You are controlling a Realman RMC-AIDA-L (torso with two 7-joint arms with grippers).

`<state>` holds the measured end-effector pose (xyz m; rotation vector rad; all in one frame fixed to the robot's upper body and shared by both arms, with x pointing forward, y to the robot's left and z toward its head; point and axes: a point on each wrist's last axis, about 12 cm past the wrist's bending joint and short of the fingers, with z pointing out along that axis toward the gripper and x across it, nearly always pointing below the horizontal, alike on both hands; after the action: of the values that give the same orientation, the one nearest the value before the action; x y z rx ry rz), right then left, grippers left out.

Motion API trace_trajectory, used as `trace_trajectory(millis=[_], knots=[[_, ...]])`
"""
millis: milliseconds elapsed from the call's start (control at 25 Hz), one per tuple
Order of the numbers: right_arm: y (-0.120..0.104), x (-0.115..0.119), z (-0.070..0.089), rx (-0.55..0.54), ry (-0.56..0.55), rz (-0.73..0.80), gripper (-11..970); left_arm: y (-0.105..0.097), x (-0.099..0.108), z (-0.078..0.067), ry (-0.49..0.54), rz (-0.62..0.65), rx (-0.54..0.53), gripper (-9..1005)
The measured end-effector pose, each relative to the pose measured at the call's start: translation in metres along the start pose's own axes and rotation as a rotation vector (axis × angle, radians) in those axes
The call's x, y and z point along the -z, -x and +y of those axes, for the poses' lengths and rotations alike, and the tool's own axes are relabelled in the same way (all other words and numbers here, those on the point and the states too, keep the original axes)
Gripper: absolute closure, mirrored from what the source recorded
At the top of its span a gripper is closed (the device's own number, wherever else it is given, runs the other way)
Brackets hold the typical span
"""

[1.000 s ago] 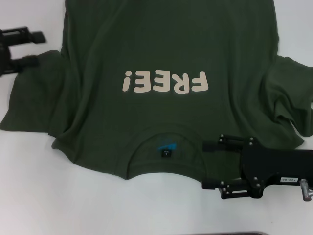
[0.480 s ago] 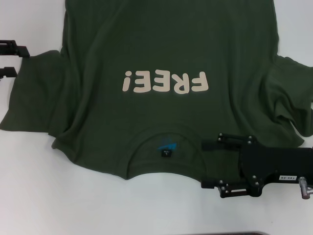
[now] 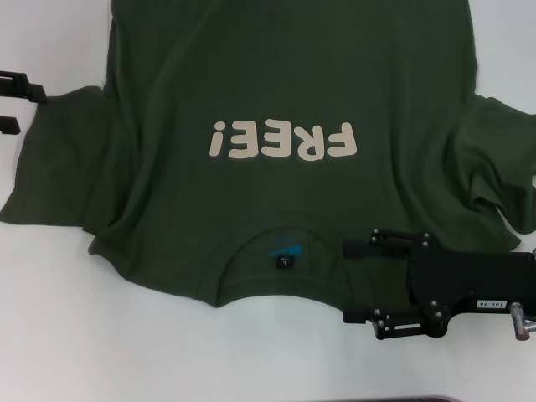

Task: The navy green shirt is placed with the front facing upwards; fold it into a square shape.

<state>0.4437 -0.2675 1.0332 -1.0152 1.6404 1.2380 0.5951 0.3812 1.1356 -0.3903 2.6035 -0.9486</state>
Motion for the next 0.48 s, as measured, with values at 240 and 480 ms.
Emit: trace_trajectory(millis=[240,480], knots=[[0.000,0.000,0.000,0.002,-0.001,0.001,81,-0.002,-0.007,0.005,0.021,-0.017,0.016,279],[0.000,0.000,0.000,0.002,-0.001,0.002,81,-0.003,-0.013,0.009,0.043,-0.020,0.027,278]])
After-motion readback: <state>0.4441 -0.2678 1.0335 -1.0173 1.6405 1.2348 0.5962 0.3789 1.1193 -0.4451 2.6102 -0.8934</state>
